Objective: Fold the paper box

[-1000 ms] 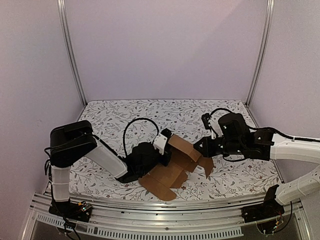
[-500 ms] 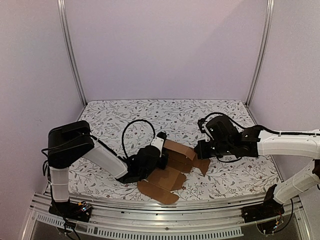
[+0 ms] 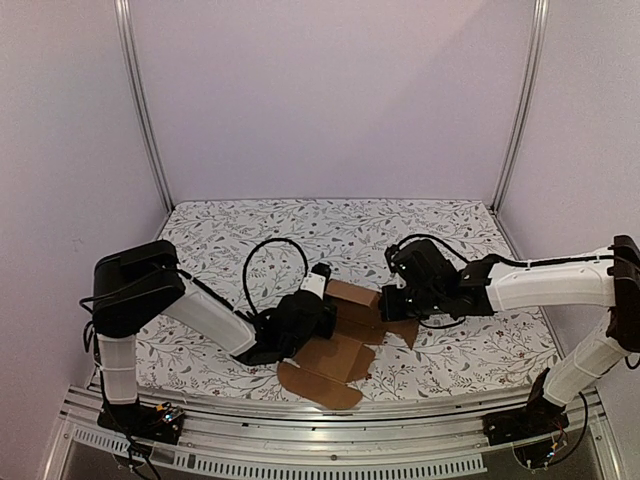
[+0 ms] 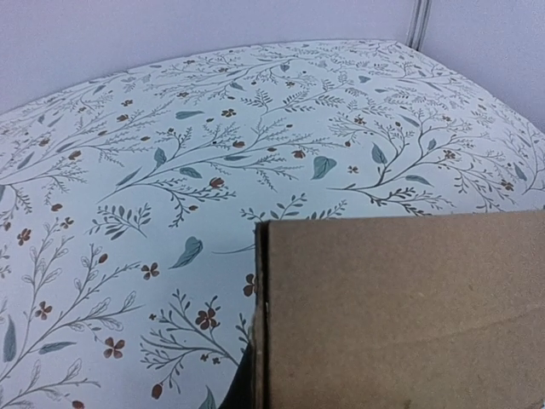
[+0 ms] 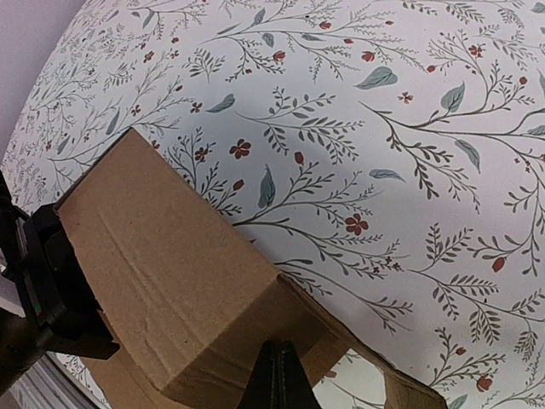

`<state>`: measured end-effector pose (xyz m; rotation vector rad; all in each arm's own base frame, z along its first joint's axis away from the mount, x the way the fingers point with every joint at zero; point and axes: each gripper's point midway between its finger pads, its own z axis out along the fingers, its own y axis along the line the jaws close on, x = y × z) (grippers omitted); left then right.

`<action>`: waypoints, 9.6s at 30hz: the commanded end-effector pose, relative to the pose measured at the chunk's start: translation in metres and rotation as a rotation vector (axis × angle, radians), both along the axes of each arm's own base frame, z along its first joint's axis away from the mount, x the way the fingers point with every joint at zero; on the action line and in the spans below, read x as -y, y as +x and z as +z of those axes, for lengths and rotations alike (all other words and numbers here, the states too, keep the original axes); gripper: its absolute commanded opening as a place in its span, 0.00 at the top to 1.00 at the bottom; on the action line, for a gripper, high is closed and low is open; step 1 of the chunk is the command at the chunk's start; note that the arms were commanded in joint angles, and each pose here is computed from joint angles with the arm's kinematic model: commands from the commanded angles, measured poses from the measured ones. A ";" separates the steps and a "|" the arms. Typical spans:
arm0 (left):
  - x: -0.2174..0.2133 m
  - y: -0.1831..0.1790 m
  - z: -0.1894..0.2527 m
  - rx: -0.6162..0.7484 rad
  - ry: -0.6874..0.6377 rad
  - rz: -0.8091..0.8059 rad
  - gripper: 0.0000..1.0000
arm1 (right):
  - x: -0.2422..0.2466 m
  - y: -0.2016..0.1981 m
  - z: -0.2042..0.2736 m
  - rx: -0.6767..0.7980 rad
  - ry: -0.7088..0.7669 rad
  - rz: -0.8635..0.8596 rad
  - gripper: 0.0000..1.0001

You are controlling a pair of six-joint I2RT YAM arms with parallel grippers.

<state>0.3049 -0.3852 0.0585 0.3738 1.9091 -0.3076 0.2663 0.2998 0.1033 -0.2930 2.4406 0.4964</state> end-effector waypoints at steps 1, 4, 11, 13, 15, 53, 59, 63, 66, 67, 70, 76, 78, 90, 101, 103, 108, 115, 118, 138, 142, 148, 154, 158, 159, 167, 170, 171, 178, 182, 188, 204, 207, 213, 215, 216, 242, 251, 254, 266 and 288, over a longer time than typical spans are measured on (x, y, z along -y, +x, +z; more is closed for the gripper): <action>0.011 -0.009 0.002 -0.039 -0.016 -0.028 1.00 | -0.015 0.010 0.004 0.006 0.087 -0.036 1.00; 0.012 -0.009 0.001 -0.050 -0.022 -0.028 1.00 | -0.020 0.012 0.000 -0.005 0.121 -0.049 1.00; 0.020 -0.016 0.006 -0.109 -0.088 -0.059 1.00 | -0.026 0.016 -0.005 -0.005 0.169 -0.075 1.00; 0.023 -0.017 0.009 -0.126 -0.110 -0.065 1.00 | -0.029 0.018 0.002 0.014 0.197 -0.076 1.00; 0.024 -0.018 0.011 -0.138 -0.121 -0.065 1.00 | -0.029 0.019 0.007 0.022 0.209 -0.075 1.00; -0.037 0.029 0.063 -0.221 -0.500 0.076 1.00 | 0.090 -0.051 0.104 0.197 0.275 -0.112 0.65; -0.034 0.022 0.074 -0.248 -0.604 0.043 1.00 | 0.075 -0.047 0.091 0.169 0.401 -0.141 0.55; -0.030 0.018 0.079 -0.269 -0.655 0.014 1.00 | 0.055 -0.043 0.086 0.138 0.485 -0.125 0.50; -0.029 0.016 0.081 -0.275 -0.693 -0.001 1.00 | 0.038 -0.038 0.100 0.143 0.587 -0.110 0.50; -0.029 0.015 0.083 -0.275 -0.711 -0.006 1.00 | 0.033 -0.036 0.100 0.133 0.605 -0.109 0.49; -0.025 0.012 0.087 -0.271 -0.744 -0.040 1.00 | 0.020 -0.032 0.106 0.124 0.655 -0.099 0.49; -0.022 0.011 0.092 -0.273 -0.802 -0.064 1.00 | -0.002 -0.028 0.117 0.114 0.722 -0.084 0.49; -0.021 0.010 0.094 -0.273 -0.816 -0.073 1.00 | -0.009 -0.026 0.119 0.113 0.737 -0.082 0.49; -0.019 0.006 0.095 -0.274 -0.832 -0.100 1.00 | -0.033 -0.019 0.130 0.118 0.774 -0.063 0.49; -0.011 0.002 0.101 -0.250 -0.832 -0.157 1.00 | -0.053 -0.016 0.125 0.098 0.794 -0.053 0.53; -0.011 0.002 0.103 -0.240 -0.823 -0.163 1.00 | -0.055 -0.016 0.124 0.092 0.796 -0.050 0.55; -0.010 0.002 0.104 -0.219 -0.804 -0.175 1.00 | -0.056 -0.017 0.119 0.085 0.786 -0.049 0.75; -0.009 0.001 0.101 -0.212 -0.793 -0.180 1.00 | -0.053 -0.018 0.116 0.085 0.783 -0.052 0.74; -0.013 0.004 0.099 -0.196 -0.777 -0.162 1.00 | -0.050 -0.020 0.115 0.084 0.781 -0.052 0.64; -0.043 0.027 0.094 -0.114 -0.667 -0.082 1.00 | 0.031 -0.084 0.077 0.116 0.297 0.189 0.39; -0.043 0.027 0.090 -0.098 -0.600 -0.094 1.00 | 0.050 -0.094 0.098 0.176 0.256 0.236 0.37; -0.041 0.023 0.087 -0.085 -0.547 -0.149 1.00 | 0.066 -0.090 0.124 0.264 0.127 0.269 0.37; -0.031 0.015 0.090 -0.095 -0.546 -0.241 1.00 | 0.047 -0.085 0.146 0.299 0.121 0.366 0.40; -0.023 0.010 0.093 -0.109 -0.564 -0.299 1.00 | 0.028 -0.085 0.158 0.299 0.149 0.444 0.41; -0.021 0.007 0.093 -0.117 -0.568 -0.321 1.00 | 0.022 -0.085 0.157 0.292 0.155 0.461 0.41; -0.017 0.001 0.094 -0.130 -0.566 -0.365 1.00 | -0.003 -0.080 0.167 0.296 0.202 0.518 0.46; -0.016 0.001 0.094 -0.133 -0.567 -0.371 1.00 | -0.011 -0.076 0.168 0.292 0.208 0.525 0.48; -0.016 0.000 0.094 -0.132 -0.567 -0.373 1.00 | -0.012 -0.074 0.169 0.294 0.208 0.523 0.49; -0.014 0.001 0.096 -0.139 -0.554 -0.376 1.00 | -0.027 -0.066 0.162 0.265 0.186 0.533 0.57; -0.017 0.004 0.098 -0.136 -0.540 -0.351 1.00 | -0.034 -0.061 0.159 0.257 0.182 0.530 0.58; -0.018 0.005 0.105 -0.129 -0.517 -0.319 1.00 | -0.048 -0.057 0.152 0.257 0.145 0.521 0.58; -0.018 -0.001 0.114 -0.107 -0.399 -0.244 1.00 | -0.067 -0.038 0.140 0.288 0.088 0.401 0.57; -0.017 -0.002 0.114 -0.109 -0.378 -0.226 1.00 | -0.072 -0.038 0.136 0.290 0.076 0.393 0.56; -0.014 -0.008 0.122 -0.066 -0.309 -0.197 1.00 | -0.073 -0.029 0.122 0.302 0.025 0.327 0.53; -0.014 -0.011 0.123 -0.055 -0.281 -0.181 1.00 | -0.073 -0.026 0.120 0.309 0.016 0.304 0.53; -0.015 -0.011 0.124 -0.053 -0.272 -0.168 1.00 | -0.073 -0.025 0.120 0.312 0.014 0.297 0.53; 0.008 -0.032 0.131 -0.061 -0.144 -0.069 1.00 | -0.089 0.004 0.089 0.353 -0.003 0.131 0.68; 0.010 -0.035 0.132 -0.076 -0.157 -0.080 0.93 | -0.091 0.007 0.080 0.345 -0.006 0.097 0.78; 0.014 -0.037 0.133 -0.088 -0.172 -0.098 0.85 | -0.091 0.008 0.078 0.346 -0.009 0.093 0.82; 0.022 -0.047 0.129 -0.129 -0.179 -0.167 0.57 | -0.084 0.015 0.080 0.381 -0.055 0.058 1.00; -0.009 -0.075 0.124 -0.236 -0.189 -0.369 0.48 | -0.075 0.040 0.034 0.403 -0.189 0.167 1.00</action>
